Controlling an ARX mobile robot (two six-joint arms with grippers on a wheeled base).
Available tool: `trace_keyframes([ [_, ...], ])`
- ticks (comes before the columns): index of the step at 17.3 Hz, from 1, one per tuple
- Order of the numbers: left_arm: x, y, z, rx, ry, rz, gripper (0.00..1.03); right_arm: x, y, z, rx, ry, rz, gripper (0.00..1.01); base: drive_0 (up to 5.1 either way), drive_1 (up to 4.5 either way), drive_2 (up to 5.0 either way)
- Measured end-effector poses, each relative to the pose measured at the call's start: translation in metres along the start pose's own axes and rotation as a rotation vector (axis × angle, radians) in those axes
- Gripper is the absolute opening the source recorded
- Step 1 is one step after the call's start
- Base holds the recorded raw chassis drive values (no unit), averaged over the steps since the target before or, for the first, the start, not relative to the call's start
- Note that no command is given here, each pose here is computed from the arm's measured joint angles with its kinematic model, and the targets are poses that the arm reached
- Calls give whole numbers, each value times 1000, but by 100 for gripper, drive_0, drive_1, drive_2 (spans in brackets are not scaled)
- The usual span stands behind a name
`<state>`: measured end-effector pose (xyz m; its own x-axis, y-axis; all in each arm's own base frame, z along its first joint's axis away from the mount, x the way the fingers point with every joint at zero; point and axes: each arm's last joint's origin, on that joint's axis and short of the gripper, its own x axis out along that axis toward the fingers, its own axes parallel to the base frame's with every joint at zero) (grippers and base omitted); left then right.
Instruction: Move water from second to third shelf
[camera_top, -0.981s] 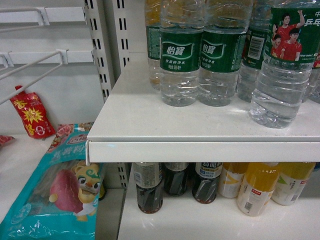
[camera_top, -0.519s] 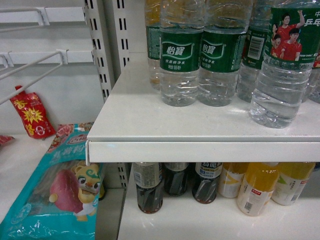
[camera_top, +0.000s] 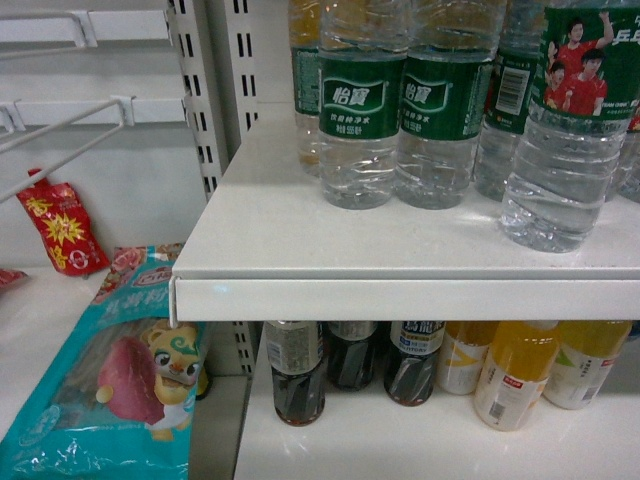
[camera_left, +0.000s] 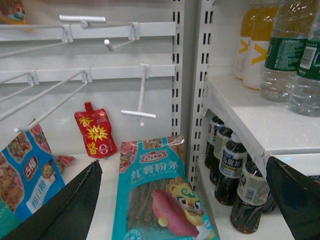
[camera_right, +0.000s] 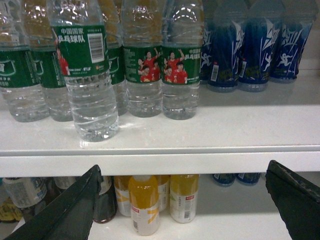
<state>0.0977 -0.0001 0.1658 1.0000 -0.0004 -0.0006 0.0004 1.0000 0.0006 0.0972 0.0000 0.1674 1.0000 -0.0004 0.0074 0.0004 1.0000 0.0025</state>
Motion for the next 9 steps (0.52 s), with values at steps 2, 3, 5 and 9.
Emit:
trace_keyframes([
  [2,0,0,0,0,0,0,98,0,0,0,0,0,0,98,0,0,0],
  [3,0,0,0,0,0,0,98,0,0,0,0,1,0,98,0,0,0],
  [5,0,0,0,0,2,0,98,0,0,0,-1,2,1,98,0,0,0],
  [9,0,0,0,0,3,0,98,0,0,0,-2,3,1,98,0,0,0],
])
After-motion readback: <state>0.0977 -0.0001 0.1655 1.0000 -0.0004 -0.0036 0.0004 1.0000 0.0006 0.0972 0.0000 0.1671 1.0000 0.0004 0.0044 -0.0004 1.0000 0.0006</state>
